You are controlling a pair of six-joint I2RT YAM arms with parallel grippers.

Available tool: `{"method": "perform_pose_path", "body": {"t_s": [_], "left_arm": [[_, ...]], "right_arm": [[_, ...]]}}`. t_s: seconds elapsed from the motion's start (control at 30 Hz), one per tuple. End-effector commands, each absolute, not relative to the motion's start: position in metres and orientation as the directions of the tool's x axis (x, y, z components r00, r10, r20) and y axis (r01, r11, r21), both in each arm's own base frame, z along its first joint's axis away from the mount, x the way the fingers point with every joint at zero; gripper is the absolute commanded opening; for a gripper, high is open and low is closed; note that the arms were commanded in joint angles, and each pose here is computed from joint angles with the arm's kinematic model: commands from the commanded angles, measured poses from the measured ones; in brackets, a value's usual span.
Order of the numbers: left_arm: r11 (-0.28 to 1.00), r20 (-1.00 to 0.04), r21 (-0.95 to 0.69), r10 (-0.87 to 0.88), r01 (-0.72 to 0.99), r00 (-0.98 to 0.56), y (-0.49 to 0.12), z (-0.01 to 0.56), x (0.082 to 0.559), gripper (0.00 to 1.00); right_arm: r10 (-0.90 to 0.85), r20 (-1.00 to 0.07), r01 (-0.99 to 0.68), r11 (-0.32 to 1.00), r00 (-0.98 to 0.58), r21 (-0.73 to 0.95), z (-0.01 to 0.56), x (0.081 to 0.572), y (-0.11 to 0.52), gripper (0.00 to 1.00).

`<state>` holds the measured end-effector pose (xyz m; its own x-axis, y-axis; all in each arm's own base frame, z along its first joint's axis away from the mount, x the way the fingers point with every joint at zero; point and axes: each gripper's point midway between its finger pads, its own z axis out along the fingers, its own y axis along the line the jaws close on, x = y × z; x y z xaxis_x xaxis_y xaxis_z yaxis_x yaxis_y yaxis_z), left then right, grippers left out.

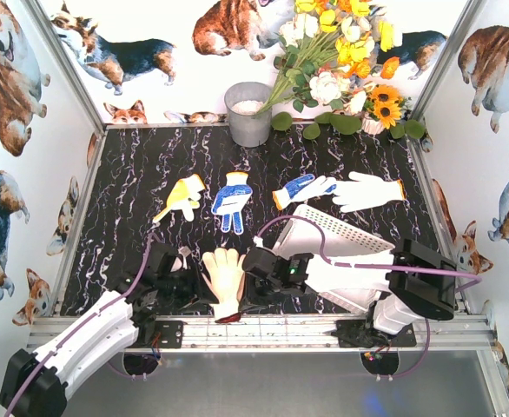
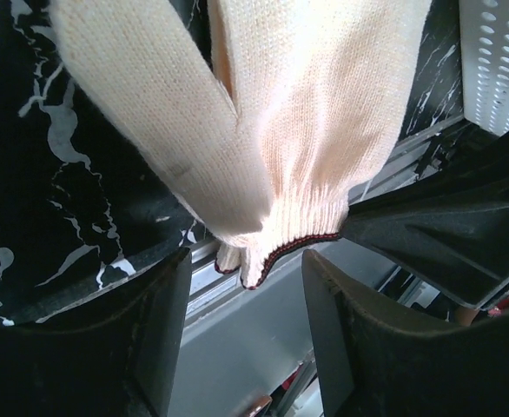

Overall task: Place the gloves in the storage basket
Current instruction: Pair the glove with the glove.

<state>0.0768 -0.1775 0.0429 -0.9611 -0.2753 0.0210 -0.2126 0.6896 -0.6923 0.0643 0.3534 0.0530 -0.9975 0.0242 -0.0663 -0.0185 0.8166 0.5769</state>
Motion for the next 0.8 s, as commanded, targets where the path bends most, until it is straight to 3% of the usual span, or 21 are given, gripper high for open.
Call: {"method": "perform_pose_path", "body": {"t_s": [0.0, 0.37, 0.53, 0.77], "left_arm": [[0.676, 0.009, -0.711, -0.266, -0.193, -0.964, -0.182, 0.042, 0.08, 0.47], [0.669, 0.028, -0.714, -0.271, -0.209, -0.962, -0.184, 0.03, 0.078, 0.4], [0.675, 0.028, -0.706, -0.272, -0.212, -0.962, -0.183, 0.026, 0.078, 0.29], [0.7, 0.027, -0.673, -0.299, -0.238, -0.954, -0.177, 0.018, 0.077, 0.13]], "right_arm": [[0.038, -0.077, -0.021, 0.759, -0.996, 0.651, 0.064, 0.068, 0.375, 0.11], [0.02, -0.011, 0.008, 0.76, -1.0, 0.649, 0.045, 0.061, 0.383, 0.07], [0.006, -0.001, 0.004, 0.76, -1.0, 0.649, 0.044, 0.059, 0.387, 0.06], [0.04, -0.083, -0.018, 0.8, -0.996, 0.6, 0.057, 0.073, 0.368, 0.21]]}}
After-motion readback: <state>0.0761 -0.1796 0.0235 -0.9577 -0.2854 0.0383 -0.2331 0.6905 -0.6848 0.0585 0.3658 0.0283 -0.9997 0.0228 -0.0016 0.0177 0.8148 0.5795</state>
